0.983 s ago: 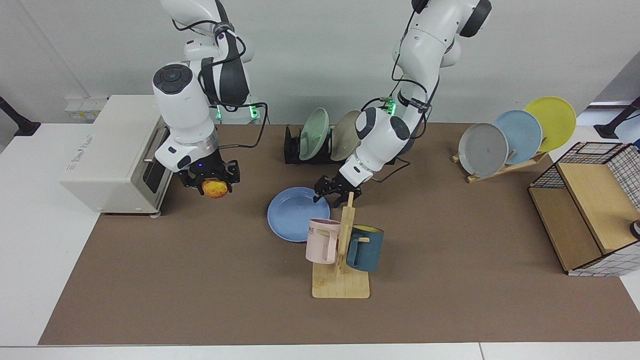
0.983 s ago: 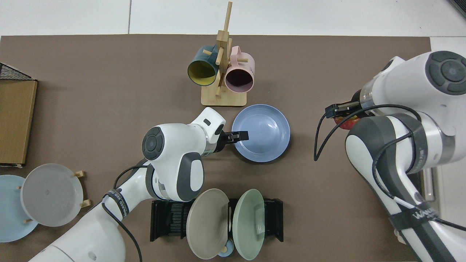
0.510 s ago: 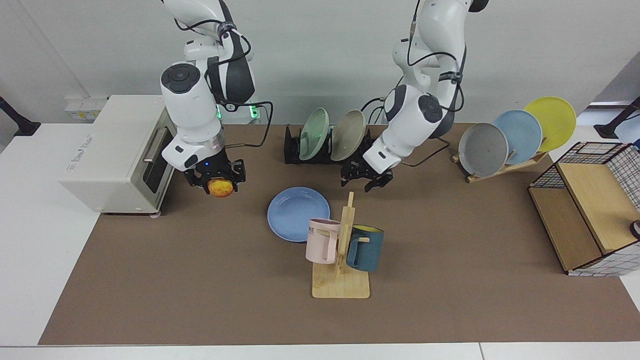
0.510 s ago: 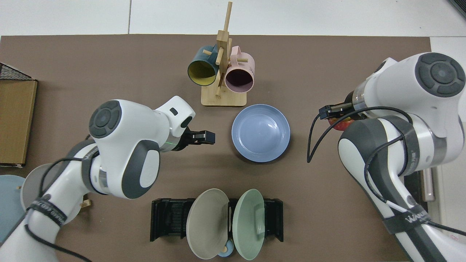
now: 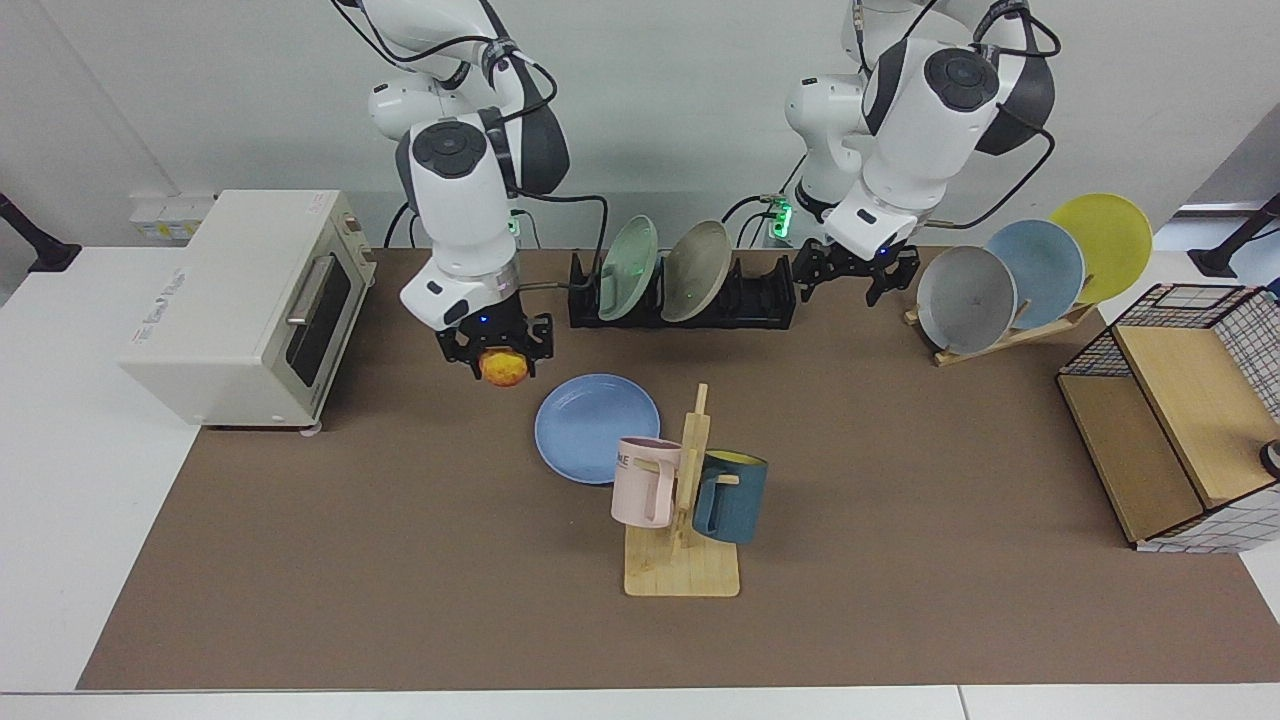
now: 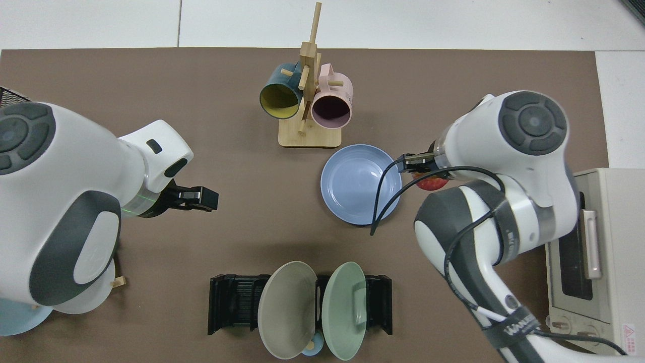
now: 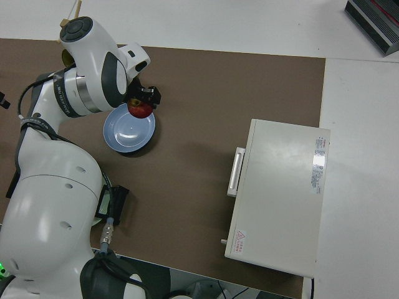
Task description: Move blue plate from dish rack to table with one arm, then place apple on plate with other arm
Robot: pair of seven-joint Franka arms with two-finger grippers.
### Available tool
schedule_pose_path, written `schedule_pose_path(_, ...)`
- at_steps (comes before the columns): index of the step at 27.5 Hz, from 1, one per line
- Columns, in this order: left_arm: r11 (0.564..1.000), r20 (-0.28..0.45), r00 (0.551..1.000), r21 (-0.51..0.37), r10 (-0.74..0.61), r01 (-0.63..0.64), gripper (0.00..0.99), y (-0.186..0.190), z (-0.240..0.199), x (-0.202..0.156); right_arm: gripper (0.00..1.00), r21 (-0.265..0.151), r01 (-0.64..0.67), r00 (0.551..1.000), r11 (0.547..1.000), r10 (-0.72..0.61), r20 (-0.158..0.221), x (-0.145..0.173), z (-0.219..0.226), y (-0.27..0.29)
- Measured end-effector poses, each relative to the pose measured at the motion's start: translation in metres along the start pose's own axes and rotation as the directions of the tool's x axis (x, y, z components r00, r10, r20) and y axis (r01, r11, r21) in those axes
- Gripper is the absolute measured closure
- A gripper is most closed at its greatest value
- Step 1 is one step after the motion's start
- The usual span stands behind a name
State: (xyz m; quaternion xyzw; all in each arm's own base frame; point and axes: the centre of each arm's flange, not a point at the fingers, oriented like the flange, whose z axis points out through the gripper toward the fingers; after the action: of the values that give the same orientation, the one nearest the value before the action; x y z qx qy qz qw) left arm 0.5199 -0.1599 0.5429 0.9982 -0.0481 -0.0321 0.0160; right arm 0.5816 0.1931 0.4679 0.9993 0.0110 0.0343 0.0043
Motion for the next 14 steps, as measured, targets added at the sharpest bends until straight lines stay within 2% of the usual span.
schedule_pose_path(8,0.999,-0.007,1.0,0.038,-0.025,0.025,0.009,-0.039,-0.063,-0.003,0.25,0.003,-0.038,0.999,0.999,0.038,0.006,-0.014,0.028,-0.064)
schedule_pose_path(14,0.999,-0.002,1.0,0.033,-0.017,0.017,0.009,-0.07,-0.081,-0.004,0.25,0.0,-0.042,0.999,0.999,0.042,0.01,-0.007,0.066,-0.073)
